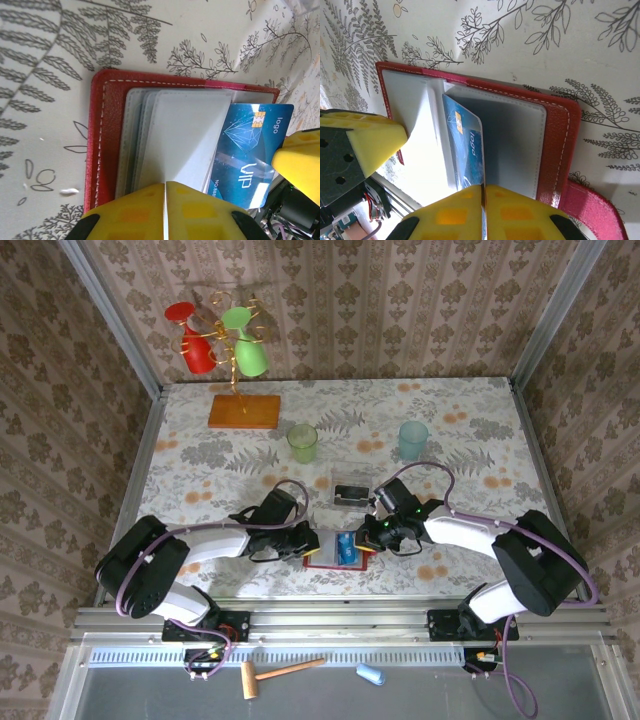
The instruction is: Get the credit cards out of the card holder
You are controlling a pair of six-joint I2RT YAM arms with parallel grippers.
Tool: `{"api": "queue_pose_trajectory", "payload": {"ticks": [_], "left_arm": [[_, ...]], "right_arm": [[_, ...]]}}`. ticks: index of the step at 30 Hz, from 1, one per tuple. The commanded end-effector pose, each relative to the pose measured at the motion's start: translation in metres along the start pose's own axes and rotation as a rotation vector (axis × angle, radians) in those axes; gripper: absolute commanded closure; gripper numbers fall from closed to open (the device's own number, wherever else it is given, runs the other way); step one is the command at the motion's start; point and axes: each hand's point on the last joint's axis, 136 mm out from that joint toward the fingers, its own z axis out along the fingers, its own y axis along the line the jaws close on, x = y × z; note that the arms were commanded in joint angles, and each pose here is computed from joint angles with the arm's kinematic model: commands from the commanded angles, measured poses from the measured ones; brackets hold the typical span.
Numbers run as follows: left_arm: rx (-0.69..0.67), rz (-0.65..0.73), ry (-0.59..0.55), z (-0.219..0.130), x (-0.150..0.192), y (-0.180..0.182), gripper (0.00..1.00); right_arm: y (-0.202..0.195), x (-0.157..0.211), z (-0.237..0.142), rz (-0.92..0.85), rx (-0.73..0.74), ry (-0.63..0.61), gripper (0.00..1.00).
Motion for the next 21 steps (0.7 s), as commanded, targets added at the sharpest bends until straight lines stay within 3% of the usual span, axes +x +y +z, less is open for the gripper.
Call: {"api": "queue_pose_trajectory", "payload": {"ticks": [1, 21], "left_arm": [[-0.018, -0.015, 0.005, 0.002, 0.005, 0.007, 0.89], [0.011, -0.005, 0.002, 0.002, 0.009, -0.001, 0.87]], "right_arm": [[0.001, -0.006, -0.009, -0.015, 0.024, -0.030, 0.92], [0.018, -0.004, -0.008, 0.020, -0.062, -0.015, 0.85]]}}
